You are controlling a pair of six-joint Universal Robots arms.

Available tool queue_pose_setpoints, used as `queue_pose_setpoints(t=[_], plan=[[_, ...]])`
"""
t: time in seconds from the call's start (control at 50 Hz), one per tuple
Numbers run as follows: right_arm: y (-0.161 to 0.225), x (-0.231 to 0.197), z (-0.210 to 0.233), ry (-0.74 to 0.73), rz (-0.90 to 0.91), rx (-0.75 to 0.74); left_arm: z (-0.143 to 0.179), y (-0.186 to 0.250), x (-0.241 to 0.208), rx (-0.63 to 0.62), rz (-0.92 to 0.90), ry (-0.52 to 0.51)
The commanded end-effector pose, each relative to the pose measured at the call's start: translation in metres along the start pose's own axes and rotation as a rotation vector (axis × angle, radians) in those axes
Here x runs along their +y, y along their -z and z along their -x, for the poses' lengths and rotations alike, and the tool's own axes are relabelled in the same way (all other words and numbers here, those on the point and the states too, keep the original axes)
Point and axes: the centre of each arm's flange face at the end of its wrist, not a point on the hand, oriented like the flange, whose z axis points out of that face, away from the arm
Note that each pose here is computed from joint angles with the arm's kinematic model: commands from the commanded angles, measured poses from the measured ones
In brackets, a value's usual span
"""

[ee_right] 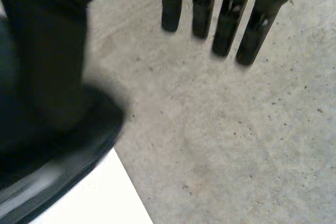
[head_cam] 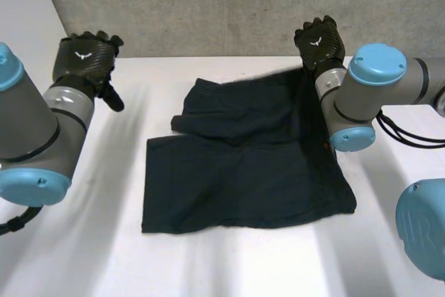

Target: Fold the shorts.

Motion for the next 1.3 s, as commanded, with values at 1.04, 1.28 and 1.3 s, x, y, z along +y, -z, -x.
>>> queue_pose_setpoints(t=[1.04, 1.28, 1.3], plan=[[0.232, 0.043, 0.001, -0.286, 0.453, -0.395, -0.091, 0.127, 0.102, 0.435, 0.349, -0.144], [0.233, 0.039, -0.003, -0.293, 0.456, -0.382, -0.090, 0.128, 0.103, 0.427, 0.353, -0.148], [0.233, 0.038, -0.004, -0.294, 0.454, -0.378, -0.090, 0.127, 0.103, 0.426, 0.351, -0.147]])
